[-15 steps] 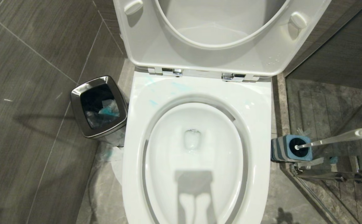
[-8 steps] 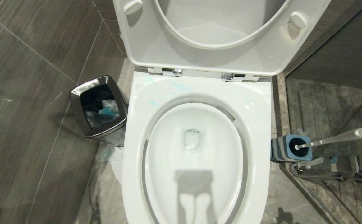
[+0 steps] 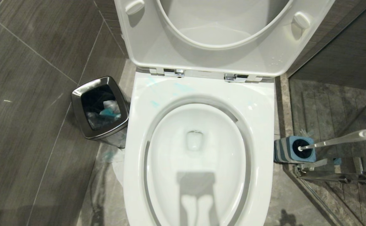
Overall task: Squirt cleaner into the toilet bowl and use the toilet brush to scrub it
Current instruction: Close the toilet lid
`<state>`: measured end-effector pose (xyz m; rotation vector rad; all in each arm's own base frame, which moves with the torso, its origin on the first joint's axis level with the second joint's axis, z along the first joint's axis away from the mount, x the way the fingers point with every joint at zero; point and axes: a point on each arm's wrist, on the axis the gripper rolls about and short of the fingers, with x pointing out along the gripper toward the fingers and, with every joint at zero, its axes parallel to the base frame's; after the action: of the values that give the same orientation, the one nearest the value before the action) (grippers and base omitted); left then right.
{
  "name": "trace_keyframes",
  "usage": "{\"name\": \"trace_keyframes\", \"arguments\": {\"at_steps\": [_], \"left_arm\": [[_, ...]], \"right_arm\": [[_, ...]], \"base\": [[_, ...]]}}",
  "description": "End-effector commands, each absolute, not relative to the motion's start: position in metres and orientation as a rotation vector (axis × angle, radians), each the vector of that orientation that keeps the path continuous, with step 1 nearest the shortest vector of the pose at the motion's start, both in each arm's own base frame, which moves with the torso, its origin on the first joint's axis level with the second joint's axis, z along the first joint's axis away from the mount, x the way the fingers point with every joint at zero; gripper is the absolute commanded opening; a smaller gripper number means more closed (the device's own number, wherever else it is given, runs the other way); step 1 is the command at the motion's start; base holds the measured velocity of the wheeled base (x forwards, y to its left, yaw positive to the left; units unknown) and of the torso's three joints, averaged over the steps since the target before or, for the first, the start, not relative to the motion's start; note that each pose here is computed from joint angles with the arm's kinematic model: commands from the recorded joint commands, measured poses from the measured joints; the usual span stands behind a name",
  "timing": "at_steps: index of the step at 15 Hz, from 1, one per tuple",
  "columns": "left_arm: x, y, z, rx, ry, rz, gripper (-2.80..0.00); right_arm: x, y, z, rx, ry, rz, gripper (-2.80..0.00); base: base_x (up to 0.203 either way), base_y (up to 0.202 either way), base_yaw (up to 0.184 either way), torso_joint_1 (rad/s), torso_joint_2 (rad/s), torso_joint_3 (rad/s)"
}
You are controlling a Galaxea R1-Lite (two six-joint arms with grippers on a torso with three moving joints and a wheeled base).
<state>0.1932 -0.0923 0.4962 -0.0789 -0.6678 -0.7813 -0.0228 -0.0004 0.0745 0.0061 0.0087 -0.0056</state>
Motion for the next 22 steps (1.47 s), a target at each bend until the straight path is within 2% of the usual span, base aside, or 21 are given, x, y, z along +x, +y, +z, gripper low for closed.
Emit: {"name": "trace_keyframes", "arguments": {"at_steps": [1,9,18,22], "left_arm": [[0.205,-0.098,0.491,-0.05,-0.656,-0.774,-2.8],[0.221,-0.114,0.486,-0.06,-0.732,-0.806,-2.8],[0.234,-0.125,0.479,-0.054,-0.731,-0.817,-2.8],[0.228,-0.122,0.481,-0.118,-0.699,-0.851,-2.8]], "right_arm": [[-0.023,0.0,0.075,0.006,0.009,-0.005,-2.8],[-0.023,0.0,0.075,0.006,0.009,-0.005,-2.8],[-0.023,0.0,0.075,0.006,0.009,-0.005,-2.8],[-0.023,0.0,0.075,0.006,0.009,-0.005,-2.8]], "base": [[0.0,0.0,0.0,0.0,0.0,0.0],[0.0,0.0,0.0,0.0,0.0,0.0],[0.0,0.0,0.0,0.0,0.0,0.0],[0.0,0.0,0.0,0.0,0.0,0.0]]}}
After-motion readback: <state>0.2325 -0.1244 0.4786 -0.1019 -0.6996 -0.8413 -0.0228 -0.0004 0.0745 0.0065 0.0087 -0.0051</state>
